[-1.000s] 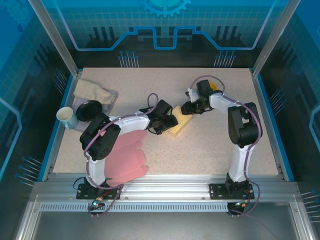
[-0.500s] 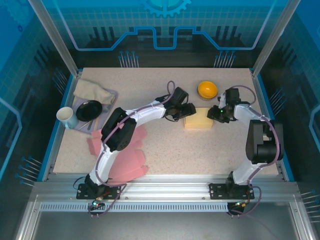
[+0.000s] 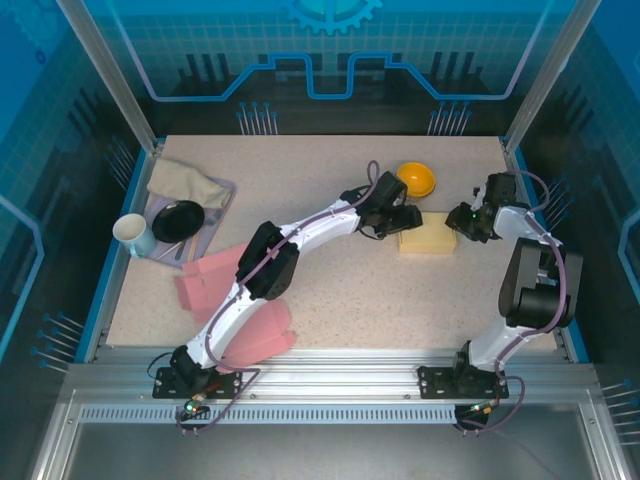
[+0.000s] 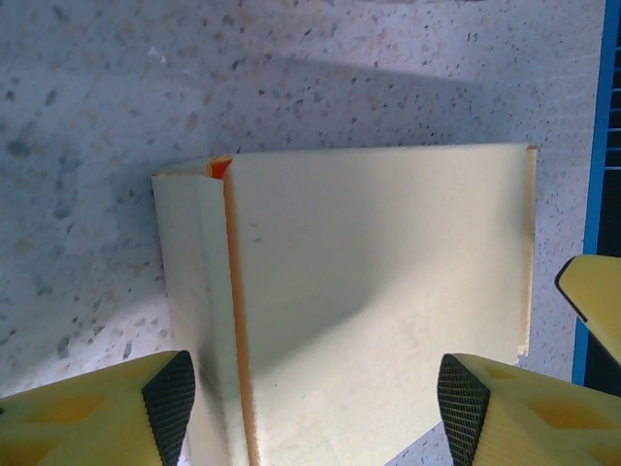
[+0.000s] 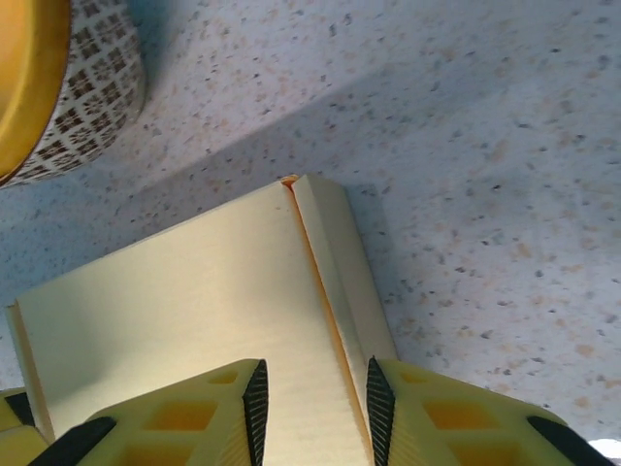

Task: Fold the paper box

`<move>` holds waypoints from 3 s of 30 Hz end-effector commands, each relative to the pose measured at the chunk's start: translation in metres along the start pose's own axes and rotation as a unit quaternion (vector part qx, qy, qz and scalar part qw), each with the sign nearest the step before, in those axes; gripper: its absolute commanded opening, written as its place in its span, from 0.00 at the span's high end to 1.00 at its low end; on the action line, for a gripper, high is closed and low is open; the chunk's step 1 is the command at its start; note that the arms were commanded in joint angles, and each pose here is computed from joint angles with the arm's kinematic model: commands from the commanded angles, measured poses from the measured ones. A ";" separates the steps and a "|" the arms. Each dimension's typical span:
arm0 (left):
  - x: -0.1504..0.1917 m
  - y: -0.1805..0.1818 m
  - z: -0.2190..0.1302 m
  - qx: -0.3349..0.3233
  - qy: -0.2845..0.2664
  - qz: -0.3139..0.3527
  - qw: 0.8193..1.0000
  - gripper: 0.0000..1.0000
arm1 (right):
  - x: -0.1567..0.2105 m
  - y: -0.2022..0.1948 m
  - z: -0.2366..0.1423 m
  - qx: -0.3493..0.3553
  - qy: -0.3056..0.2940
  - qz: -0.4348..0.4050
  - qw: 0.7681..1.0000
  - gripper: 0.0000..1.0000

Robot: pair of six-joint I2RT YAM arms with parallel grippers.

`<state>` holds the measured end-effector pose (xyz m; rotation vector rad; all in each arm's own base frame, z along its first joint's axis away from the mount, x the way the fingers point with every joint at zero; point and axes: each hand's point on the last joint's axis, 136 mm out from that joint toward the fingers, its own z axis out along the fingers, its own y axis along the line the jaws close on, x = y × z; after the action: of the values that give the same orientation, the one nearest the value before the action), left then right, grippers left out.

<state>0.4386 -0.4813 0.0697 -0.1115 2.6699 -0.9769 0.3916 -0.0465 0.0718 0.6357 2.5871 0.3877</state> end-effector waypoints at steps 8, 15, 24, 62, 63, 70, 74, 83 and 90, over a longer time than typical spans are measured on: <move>-0.027 0.033 -0.136 -0.080 -0.057 0.043 0.994 0.27 | -0.015 0.076 -0.091 0.015 -0.117 -0.119 0.986 0.63; 0.033 0.228 -0.308 -0.242 -0.140 -0.110 0.954 0.25 | 0.081 0.211 -0.086 -0.100 -0.063 -0.285 0.951 0.60; 0.130 0.337 -0.349 -0.236 -0.179 -0.270 0.916 0.25 | 0.259 0.345 0.005 -0.252 0.136 -0.382 0.879 0.53; 0.046 0.263 -0.314 -0.041 -0.204 -0.132 0.969 0.19 | 0.135 0.217 -0.039 -0.237 0.024 -0.402 0.884 1.00; 0.041 0.260 -0.308 -0.035 -0.200 -0.124 0.971 0.19 | 0.130 0.221 -0.043 -0.248 0.011 -0.403 0.881 1.00; 0.026 0.240 -0.267 -0.016 -0.163 -0.053 0.985 0.22 | 0.110 0.225 -0.040 -0.266 0.002 -0.386 0.883 1.00; 0.040 0.245 -0.249 -0.049 -0.140 -0.027 0.989 0.24 | 0.107 0.223 -0.038 -0.269 0.002 -0.379 0.885 1.00; 0.031 0.265 -0.223 -0.089 -0.124 -0.004 0.988 0.35 | 0.111 0.227 -0.042 -0.306 0.008 -0.384 0.871 1.00; -0.003 0.223 -0.242 -0.053 -0.192 0.089 0.976 1.00 | 0.078 0.233 -0.060 -0.260 -0.056 -0.406 0.874 0.86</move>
<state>0.3546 -0.1493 0.0584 -0.2157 2.4969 -0.6829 0.3660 0.1913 0.1474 -0.5855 2.3150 0.7854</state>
